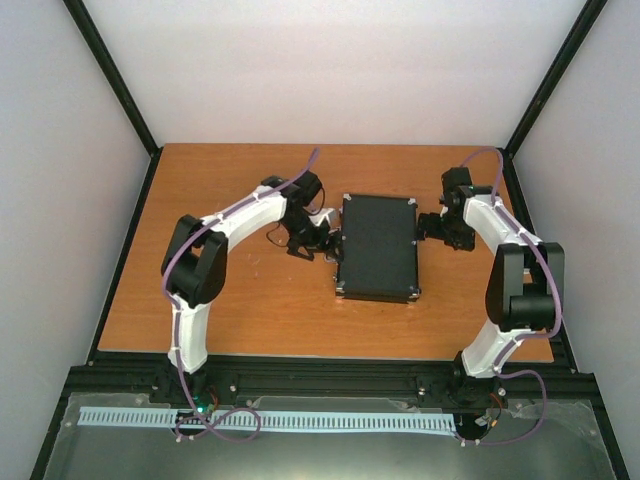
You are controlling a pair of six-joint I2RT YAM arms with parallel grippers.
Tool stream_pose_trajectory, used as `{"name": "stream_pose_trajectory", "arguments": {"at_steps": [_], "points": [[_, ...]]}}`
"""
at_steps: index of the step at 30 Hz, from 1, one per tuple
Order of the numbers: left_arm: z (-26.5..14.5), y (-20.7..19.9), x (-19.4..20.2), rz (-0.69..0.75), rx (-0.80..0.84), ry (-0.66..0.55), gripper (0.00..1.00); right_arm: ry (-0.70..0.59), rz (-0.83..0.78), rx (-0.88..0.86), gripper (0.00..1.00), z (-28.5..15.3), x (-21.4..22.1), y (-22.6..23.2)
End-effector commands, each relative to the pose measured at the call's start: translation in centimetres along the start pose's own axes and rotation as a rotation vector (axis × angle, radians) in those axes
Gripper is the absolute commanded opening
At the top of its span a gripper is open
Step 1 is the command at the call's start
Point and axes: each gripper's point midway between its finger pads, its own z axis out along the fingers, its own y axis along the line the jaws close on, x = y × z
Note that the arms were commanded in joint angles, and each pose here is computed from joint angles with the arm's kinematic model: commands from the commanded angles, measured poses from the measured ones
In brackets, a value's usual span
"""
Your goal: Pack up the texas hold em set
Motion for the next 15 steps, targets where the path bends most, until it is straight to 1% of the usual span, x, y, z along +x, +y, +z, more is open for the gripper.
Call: {"name": "stream_pose_trajectory", "arguments": {"at_steps": [1,4,7,11,15], "points": [[-6.4,0.6,-1.3,0.073,-0.108,-0.124,1.0,-0.192,-0.083,0.001,1.0,-5.3,-3.9,1.1],[-10.1,1.2,-2.4,0.06,-0.164,-0.209,1.0,-0.27,-0.107,-0.009,1.0,-7.8,-5.4,1.5],[-13.2,0.8,-3.7,0.068,-0.222,-0.304,1.0,-0.339,-0.113,-0.053,1.0,-9.8,-6.5,2.3],[-15.0,0.4,-5.3,0.064,-0.246,-0.385,1.0,-0.383,-0.108,-0.103,1.0,-11.3,-7.7,3.5],[-16.3,1.1,-6.8,0.029,-0.311,-0.455,1.0,-0.422,-0.107,-0.083,1.0,-12.3,-8.9,3.4]]}}
